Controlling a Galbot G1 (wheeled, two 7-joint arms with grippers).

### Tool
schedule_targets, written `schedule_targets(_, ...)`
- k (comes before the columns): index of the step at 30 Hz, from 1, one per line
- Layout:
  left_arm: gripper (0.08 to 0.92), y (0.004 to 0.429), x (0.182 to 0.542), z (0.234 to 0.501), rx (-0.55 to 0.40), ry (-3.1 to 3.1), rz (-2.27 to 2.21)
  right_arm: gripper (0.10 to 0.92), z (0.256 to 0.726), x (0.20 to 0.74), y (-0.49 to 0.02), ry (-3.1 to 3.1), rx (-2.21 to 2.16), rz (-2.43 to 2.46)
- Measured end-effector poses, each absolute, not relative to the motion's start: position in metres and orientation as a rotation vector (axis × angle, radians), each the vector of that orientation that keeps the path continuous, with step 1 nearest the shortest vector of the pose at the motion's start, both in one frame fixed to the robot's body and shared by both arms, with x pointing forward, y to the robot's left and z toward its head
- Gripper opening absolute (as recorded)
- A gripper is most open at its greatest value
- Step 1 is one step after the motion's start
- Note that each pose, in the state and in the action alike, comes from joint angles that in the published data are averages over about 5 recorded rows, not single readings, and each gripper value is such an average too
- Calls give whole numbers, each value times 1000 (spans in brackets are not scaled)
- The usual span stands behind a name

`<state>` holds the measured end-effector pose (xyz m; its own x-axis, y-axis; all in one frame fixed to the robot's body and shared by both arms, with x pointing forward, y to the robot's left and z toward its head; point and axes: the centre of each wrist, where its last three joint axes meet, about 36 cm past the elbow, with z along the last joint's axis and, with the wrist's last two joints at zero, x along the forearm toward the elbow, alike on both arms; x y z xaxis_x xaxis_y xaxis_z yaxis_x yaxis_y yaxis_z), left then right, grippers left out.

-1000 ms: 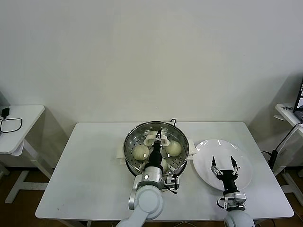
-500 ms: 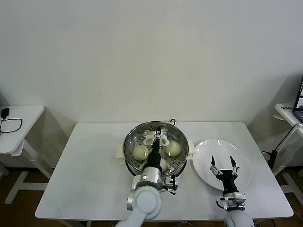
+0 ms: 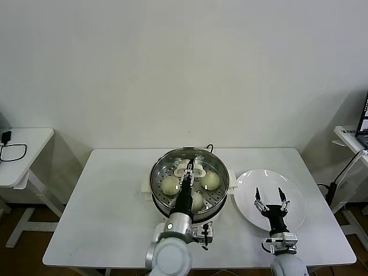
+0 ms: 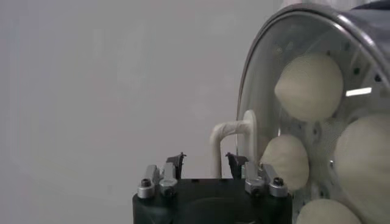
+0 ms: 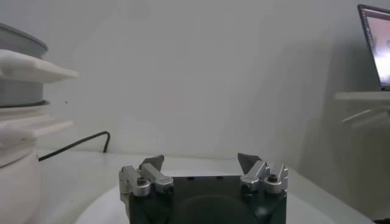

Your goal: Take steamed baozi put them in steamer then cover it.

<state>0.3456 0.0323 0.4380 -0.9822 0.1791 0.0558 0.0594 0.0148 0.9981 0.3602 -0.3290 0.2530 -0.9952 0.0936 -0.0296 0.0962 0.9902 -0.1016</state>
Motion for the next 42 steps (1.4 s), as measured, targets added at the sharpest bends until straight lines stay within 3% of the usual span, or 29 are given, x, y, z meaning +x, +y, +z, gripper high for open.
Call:
schedule_targets(7,804,54,324,453,259,2240,2057,823,257,357,-329,3112,123,-168)
schedule_targets(15,822,100,314,479,195,2446,1783,823,264,348,-330,3151,104,-132)
schedule_targets(20,823,137,321,479,143,2625,1478,823,267,342,-329,3167,90,-79)
schedule_targets(25,823,175,333,460,146,2790,1136,823,270,339,-328,3163,77,-21)
schedule_targets(32,823,226,344,414,159,2952,679,823,271,332,-325,3162,70,30)
schedule_targets(42,823,274,338,360,114,3015,393,823,271,323,-326,3164,83,56)
